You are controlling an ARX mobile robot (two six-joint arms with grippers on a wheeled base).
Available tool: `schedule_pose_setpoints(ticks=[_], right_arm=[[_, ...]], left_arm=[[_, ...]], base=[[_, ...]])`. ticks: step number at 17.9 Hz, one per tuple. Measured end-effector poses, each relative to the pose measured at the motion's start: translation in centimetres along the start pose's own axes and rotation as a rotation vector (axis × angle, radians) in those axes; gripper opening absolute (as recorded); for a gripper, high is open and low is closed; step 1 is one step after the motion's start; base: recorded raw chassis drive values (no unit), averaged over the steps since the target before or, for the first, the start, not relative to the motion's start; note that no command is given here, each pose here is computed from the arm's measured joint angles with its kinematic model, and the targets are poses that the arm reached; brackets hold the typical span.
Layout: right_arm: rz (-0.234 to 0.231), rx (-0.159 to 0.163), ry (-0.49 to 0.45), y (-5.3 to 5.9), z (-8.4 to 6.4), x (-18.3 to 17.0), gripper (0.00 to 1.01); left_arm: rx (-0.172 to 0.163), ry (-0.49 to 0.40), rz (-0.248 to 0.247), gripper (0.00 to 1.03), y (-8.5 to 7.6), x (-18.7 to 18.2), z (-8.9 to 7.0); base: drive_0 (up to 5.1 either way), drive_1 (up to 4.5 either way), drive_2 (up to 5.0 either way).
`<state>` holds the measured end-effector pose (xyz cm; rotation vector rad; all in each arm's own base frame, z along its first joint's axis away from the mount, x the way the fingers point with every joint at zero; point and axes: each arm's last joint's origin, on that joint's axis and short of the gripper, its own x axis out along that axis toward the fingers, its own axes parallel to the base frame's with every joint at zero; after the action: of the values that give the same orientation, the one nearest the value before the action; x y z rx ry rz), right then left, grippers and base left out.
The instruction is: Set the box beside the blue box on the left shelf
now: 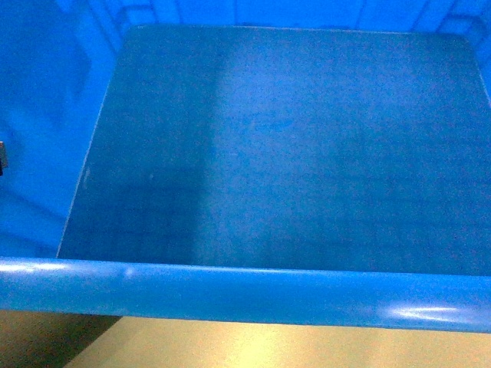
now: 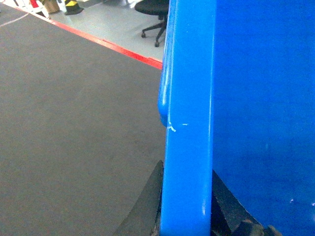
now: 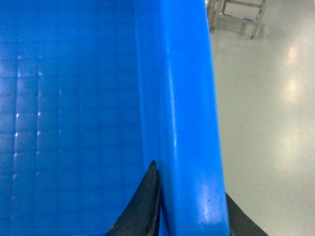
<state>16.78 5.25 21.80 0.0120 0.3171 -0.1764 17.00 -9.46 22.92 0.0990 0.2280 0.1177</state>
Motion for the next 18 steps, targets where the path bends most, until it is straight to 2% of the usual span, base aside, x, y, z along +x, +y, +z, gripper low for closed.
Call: schedule_pose_setpoints(ticks=[18], right_arm=[[0.000,-0.001,0.000,0.00,0.00,0.00,0.15]], left_arm=[[0.000,0.000,0.000,0.13,0.00,0.00,0.00]], base=[[-1.5,-1.54,-1.5]])
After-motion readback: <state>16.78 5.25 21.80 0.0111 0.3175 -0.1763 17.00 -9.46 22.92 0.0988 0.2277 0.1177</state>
